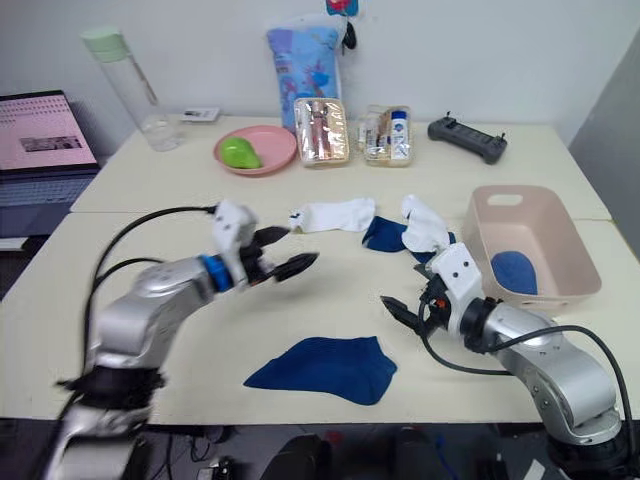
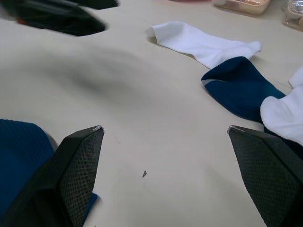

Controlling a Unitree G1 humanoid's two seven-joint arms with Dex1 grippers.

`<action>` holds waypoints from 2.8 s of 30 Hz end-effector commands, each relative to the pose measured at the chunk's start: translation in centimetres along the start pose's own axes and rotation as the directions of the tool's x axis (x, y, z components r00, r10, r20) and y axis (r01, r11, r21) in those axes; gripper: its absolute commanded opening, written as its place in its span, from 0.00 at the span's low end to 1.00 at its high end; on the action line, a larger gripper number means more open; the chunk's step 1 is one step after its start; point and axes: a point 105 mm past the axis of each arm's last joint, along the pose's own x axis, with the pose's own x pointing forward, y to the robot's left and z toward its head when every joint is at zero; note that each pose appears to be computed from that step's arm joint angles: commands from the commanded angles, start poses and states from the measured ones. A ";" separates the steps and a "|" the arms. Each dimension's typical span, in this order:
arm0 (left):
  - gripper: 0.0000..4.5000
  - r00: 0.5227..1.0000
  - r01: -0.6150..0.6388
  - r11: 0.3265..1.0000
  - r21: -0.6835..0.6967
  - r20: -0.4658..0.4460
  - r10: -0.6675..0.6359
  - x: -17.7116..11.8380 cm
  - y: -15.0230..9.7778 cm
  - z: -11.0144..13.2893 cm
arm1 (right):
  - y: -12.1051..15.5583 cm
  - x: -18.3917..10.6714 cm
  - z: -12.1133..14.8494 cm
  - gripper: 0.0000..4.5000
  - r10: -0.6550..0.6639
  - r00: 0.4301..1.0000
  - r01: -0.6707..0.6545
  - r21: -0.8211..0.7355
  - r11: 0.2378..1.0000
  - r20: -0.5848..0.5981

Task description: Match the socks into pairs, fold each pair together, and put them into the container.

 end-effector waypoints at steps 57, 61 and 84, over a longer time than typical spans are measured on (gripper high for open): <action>0.01 0.860 0.416 0.846 -0.334 0.447 -0.246 3.1 -3.0 17.2 | 0.9 1.1 2.6 1.00 -0.052 0.998 0.053 -0.027 0.998 0.040; 0.01 0.836 0.489 0.790 -0.370 0.458 -0.302 0.2 -2.9 18.0 | 1.1 1.2 2.5 1.00 -0.034 0.999 0.034 -0.025 0.999 0.024; 0.01 0.990 -0.076 0.748 -0.659 -0.141 -0.023 -11.4 0.6 -6.4 | 2.5 2.8 -0.8 1.00 0.074 0.990 -0.054 0.162 0.985 -0.121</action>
